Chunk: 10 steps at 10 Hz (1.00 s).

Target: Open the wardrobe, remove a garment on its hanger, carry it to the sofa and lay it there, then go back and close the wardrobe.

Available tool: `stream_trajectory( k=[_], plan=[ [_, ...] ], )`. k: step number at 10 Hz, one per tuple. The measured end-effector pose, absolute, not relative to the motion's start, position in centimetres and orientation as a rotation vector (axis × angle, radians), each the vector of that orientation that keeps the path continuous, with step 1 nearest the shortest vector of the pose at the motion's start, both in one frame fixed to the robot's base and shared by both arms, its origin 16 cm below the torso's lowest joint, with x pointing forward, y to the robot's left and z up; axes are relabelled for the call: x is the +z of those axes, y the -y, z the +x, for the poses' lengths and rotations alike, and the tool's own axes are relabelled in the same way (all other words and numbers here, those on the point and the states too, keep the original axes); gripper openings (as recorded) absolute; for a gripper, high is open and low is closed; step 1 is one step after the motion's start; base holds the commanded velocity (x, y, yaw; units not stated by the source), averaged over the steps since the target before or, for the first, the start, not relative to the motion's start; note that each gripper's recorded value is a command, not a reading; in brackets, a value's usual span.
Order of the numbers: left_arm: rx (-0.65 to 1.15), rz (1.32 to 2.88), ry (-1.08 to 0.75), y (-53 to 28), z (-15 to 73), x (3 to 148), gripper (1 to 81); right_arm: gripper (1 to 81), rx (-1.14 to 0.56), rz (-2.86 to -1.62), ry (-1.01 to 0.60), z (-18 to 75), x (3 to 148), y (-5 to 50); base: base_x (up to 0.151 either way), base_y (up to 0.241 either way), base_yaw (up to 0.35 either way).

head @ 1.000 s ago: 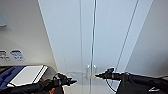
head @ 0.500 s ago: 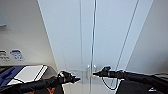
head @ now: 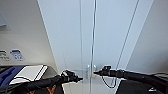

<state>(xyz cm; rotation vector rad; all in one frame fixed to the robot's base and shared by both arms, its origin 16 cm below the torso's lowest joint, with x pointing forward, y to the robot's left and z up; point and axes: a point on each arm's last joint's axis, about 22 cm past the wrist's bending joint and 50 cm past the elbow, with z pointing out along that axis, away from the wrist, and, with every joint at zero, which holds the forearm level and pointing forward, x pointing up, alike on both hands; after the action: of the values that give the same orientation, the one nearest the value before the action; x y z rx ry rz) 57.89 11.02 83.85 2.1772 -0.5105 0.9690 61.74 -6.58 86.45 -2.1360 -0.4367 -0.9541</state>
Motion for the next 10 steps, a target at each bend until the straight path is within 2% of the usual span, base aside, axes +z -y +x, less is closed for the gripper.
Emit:
stream_trajectory(
  k=[10],
  plan=[
    [0.983, 2.203, 0.501, -7.3, 60.9, 82.2, 81.1, 81.1, -0.96, -2.124, 0.421, 63.1, 86.1, 2.9, 0.0, 0.0, 0.0]
  ],
)
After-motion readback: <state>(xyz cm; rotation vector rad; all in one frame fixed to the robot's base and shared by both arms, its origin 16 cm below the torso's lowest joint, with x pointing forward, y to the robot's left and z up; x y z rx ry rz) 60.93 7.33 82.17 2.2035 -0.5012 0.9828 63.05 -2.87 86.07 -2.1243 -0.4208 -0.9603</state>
